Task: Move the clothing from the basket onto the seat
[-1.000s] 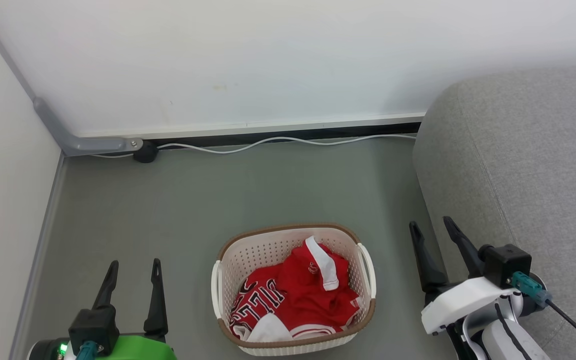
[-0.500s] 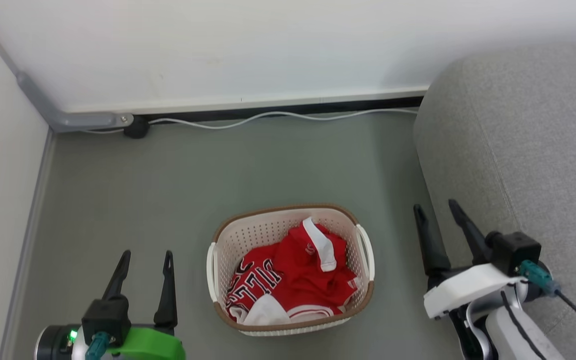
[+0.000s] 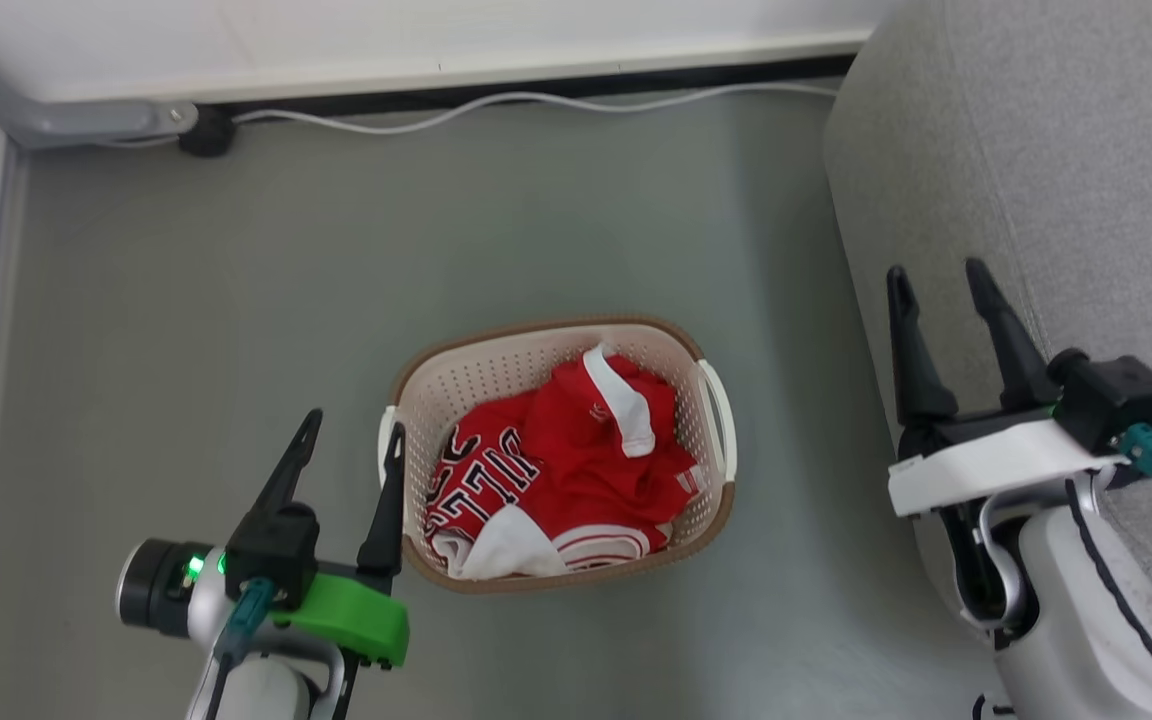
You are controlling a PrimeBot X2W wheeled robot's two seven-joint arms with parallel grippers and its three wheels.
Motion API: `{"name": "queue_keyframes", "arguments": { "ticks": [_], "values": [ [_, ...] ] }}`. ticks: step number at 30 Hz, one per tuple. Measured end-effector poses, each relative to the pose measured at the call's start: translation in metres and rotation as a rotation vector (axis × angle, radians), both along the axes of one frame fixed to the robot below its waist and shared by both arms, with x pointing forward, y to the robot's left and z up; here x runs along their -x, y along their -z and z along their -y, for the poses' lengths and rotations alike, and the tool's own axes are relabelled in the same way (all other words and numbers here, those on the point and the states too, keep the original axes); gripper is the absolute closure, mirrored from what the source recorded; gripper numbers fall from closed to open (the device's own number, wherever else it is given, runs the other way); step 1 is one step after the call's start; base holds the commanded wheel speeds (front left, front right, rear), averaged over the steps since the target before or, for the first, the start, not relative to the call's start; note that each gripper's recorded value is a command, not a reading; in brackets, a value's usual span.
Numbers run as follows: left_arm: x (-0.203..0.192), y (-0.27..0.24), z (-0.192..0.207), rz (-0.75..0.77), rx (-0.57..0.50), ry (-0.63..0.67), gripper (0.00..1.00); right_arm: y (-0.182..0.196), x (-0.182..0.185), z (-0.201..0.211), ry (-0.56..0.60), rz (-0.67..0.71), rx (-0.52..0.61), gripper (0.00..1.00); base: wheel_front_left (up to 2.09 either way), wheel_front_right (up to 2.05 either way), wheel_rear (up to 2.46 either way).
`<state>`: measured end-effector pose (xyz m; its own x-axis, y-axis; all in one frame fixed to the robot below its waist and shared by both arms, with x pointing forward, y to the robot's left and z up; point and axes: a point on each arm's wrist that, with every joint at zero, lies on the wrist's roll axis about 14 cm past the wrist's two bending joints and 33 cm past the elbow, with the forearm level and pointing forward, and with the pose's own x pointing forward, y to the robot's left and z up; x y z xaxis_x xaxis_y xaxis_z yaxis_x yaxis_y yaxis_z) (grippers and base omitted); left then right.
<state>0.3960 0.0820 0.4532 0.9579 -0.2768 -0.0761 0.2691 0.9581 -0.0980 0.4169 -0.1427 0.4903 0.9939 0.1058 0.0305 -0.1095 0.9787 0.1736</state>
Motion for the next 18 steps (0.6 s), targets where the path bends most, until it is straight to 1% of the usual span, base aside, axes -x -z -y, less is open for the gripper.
{"name": "queue_keyframes", "arguments": {
  "ticks": [8,14,18],
  "values": [
    [-0.027,0.026,0.034,-0.044,-0.001,0.112,0.00,-0.003,-0.031,0.026,0.059,0.034,0.029,0.00,0.00,0.00,0.00],
    [-0.049,0.051,0.053,-0.085,-0.014,0.171,0.00,-0.007,-0.056,0.040,0.093,0.069,0.039,0.00,0.00,0.00,0.00],
    [-0.060,0.075,0.063,-0.138,-0.024,0.200,0.00,-0.005,-0.070,0.045,0.106,0.081,0.044,0.00,0.00,0.00,0.00]
  ]
}}
